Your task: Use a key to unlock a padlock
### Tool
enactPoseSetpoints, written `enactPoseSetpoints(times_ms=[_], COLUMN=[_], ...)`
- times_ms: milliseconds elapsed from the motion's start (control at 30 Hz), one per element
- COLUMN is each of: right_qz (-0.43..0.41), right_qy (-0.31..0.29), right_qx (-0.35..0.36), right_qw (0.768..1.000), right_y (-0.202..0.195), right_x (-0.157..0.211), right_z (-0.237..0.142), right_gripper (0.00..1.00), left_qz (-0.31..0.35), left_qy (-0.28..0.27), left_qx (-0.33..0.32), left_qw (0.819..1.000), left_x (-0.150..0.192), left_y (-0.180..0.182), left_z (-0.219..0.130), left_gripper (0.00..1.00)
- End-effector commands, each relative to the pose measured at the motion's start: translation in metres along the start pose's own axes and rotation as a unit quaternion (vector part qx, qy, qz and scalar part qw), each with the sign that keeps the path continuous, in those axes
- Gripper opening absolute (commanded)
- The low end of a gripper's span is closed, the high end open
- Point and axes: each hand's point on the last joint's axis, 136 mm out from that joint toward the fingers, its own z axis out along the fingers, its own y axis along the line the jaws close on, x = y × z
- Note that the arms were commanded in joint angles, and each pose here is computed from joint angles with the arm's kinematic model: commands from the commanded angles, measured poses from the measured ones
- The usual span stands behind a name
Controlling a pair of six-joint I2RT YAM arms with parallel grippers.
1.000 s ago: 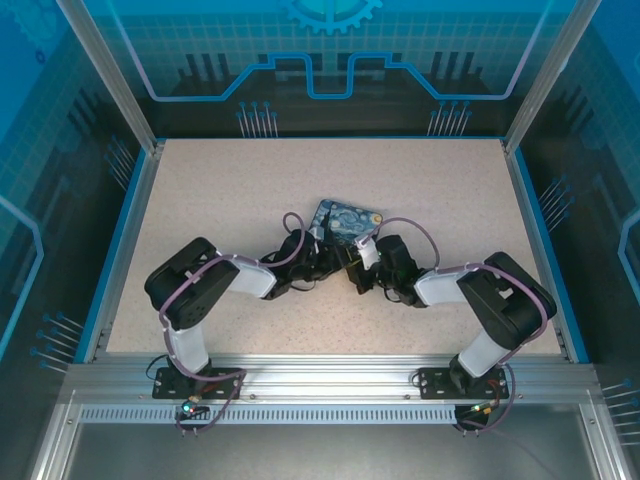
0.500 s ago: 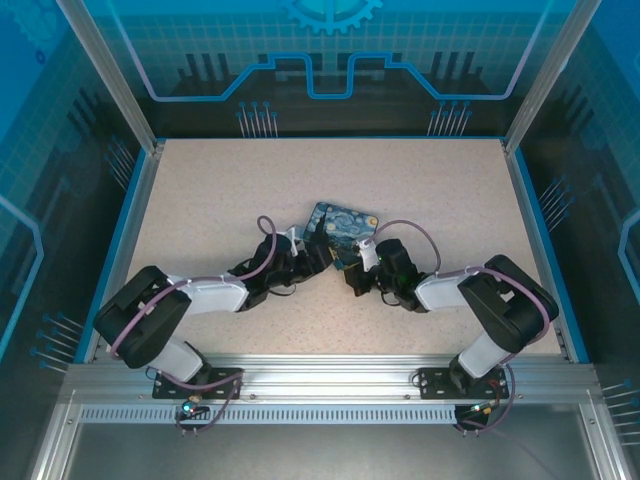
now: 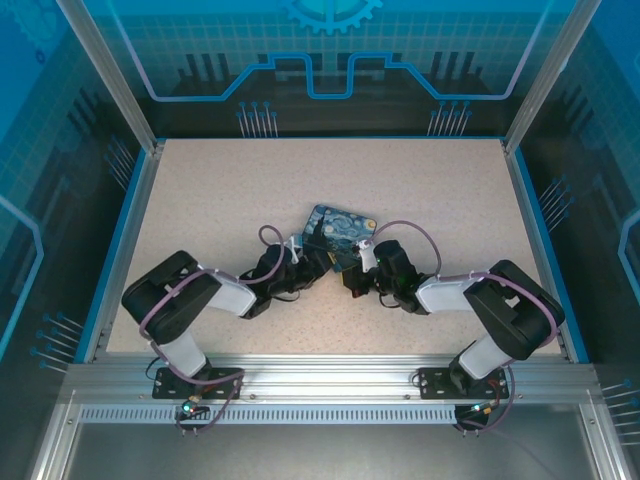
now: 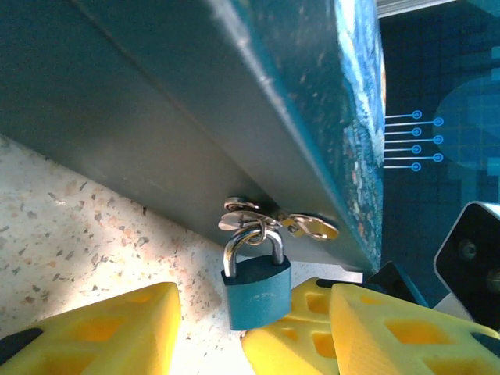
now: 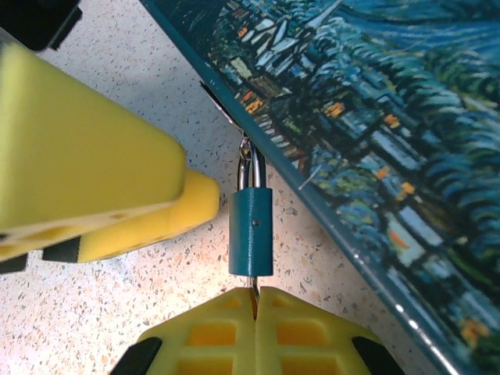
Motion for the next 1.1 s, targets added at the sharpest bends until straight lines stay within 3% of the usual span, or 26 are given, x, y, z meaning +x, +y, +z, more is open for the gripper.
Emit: enactPoseSetpoints(times_ms=[0, 567, 1067], right_qz=[-0.005, 0.006, 0.013], right_qy=[-0.02, -0.011, -0.011], right_qx=[-0.02, -0.029, -0.034], right_qw=[1.0, 0.999, 0.999], right_y=[0.017, 0.021, 0.023], right_x=[-0.018, -0.02, -0.021], right_z=[-0.001, 0.002, 0.002], right_gripper=[0.01, 0.02, 0.06], left_qz=[-0.008, -0.012, -0.015], left_qy=[-0.014, -0.022, -0.049], left_qx=[0.042, 0.077, 0.088], left_qw=[0.999, 0.997, 0.995], left_x=[-0.002, 0.0, -0.006], left_y=[-0.015, -0.022, -0.022], left_z=[0.004, 0.021, 0.014], left_gripper=[0.54, 0.48, 0.16])
